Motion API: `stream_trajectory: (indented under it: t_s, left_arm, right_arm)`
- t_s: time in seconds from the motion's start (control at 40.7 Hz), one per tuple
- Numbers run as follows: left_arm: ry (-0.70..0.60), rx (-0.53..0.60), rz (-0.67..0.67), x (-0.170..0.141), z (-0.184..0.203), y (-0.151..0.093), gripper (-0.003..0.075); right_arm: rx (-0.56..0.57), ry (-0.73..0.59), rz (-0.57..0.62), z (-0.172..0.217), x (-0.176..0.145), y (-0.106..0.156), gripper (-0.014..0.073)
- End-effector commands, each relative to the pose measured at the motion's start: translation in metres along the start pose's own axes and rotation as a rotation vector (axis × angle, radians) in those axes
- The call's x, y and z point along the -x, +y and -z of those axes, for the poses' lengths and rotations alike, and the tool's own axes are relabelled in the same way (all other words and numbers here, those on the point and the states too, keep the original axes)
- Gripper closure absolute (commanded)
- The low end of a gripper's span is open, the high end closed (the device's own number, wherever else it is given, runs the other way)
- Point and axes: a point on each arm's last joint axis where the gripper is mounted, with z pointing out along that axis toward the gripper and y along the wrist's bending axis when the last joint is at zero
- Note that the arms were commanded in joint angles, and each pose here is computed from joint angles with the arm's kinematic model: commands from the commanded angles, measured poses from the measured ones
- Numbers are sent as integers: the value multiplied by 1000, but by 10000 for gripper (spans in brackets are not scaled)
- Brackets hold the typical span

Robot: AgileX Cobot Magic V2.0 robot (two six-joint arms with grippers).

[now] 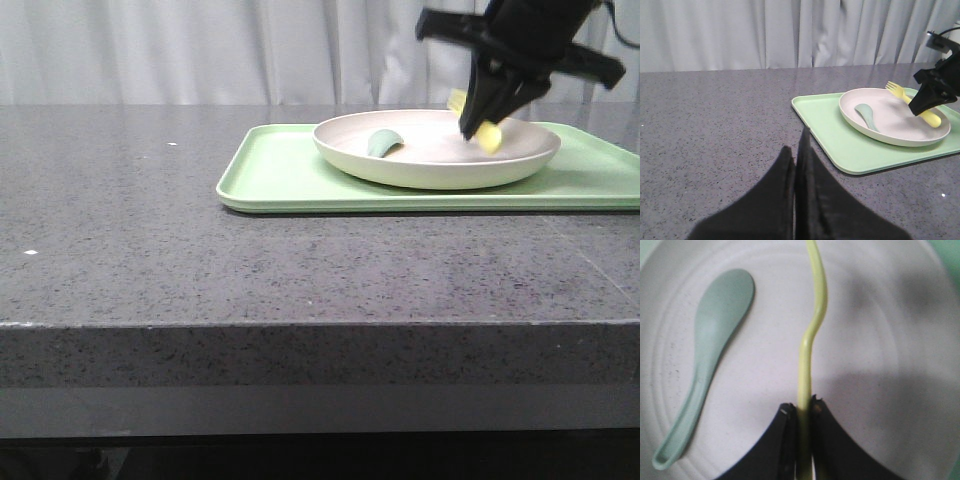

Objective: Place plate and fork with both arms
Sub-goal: 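Grasp the yellow fork and lift it with the right gripper, then lower the fork onto the tray beside the plate and release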

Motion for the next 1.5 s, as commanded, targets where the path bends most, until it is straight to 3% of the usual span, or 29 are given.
stream_trajectory:
  t_s: [0.0,0.295,0.418,0.565,0.664,0.811,0.885,1.032,1.106,1.303,1.475]
  left_arm:
    - [-112,-2,5,17,2,-1,738]
    - [-112,-2,5,17,2,-1,738]
    - [-112,-2,5,17,2,-1,738]
    - [-112,-2,5,17,2,-1,738]
    - [-112,-2,5,17,2,-1,738]
    - [-112,-2,5,17,2,-1,738]
    - [-112,-2,5,17,2,-1,738]
    - [-116,-2,5,17,2,-1,738]
    - [-120,-2,5,18,2,-1,738]
    - [-120,-2,5,18,2,-1,738]
    - [-120,-2,5,18,2,-1,738]
  right_arm:
    - [13,-192,27,52,21,0,603]
    - [-192,-182,17,65,33,-64,603]
    - [-216,-120,86,45,32,-74,603]
    - [-228,-38,90,17,27,-81,590]
    - [-230,-24,88,12,26,-82,505]
    - [-230,-25,88,16,26,-81,270]
    - [-226,-45,91,26,27,-78,221]
    - [-208,-141,101,71,29,-67,267]
    - [-200,-176,108,94,27,-60,333]
    - [-179,-288,123,143,6,-52,661]
    - [-160,-431,164,175,-44,-55,663]
